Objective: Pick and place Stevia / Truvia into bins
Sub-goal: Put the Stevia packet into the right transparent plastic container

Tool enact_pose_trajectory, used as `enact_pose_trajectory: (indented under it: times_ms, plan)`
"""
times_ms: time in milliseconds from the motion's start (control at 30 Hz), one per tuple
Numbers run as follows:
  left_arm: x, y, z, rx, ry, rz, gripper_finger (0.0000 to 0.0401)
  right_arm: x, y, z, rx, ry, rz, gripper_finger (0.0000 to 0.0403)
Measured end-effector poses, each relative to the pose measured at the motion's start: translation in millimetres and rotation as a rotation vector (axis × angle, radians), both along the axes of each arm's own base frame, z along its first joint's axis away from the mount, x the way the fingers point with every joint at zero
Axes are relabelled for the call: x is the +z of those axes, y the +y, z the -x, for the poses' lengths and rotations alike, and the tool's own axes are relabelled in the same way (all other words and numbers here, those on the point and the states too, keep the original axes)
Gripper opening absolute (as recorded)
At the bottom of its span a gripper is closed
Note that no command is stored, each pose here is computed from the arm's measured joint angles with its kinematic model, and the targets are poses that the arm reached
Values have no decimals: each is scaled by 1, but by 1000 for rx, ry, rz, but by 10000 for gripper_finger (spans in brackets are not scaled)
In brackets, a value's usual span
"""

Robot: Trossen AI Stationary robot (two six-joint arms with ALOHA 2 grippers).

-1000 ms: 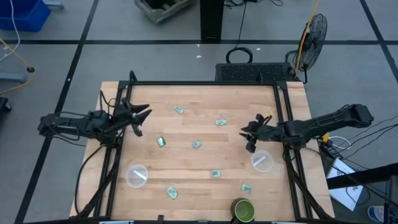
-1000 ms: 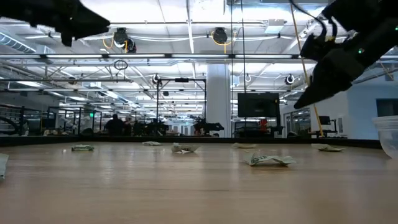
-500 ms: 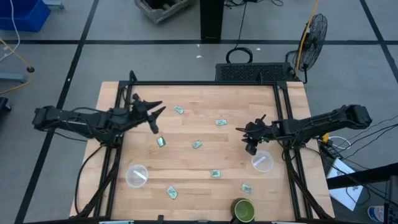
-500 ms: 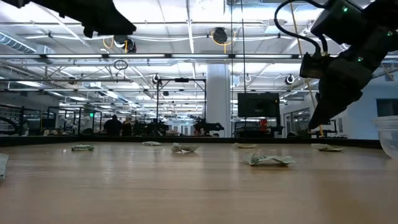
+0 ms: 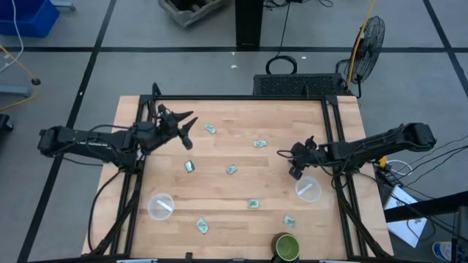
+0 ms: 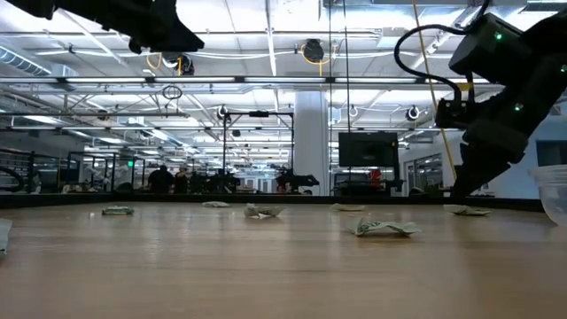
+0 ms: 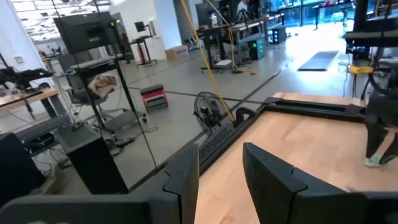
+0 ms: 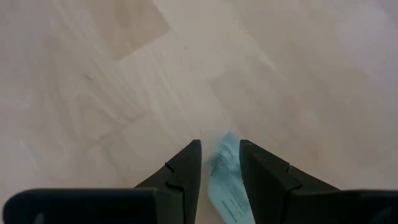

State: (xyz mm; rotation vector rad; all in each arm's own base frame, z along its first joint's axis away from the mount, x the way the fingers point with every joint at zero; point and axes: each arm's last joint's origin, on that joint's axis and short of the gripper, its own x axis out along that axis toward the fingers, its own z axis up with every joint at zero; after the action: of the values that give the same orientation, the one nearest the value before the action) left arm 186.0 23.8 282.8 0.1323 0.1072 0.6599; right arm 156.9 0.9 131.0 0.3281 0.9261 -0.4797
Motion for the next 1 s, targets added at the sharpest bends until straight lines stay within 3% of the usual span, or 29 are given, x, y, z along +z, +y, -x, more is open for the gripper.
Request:
enact_pose_trajectory:
  times_ms: [700, 1000]
  plan:
    - [0, 5, 1, 22, -28, 37, 131, -14, -1, 10, -6, 38, -1, 141]
    - [0, 5, 1, 22, -28, 37, 131, -14, -1, 10, -6, 42, 2, 88]
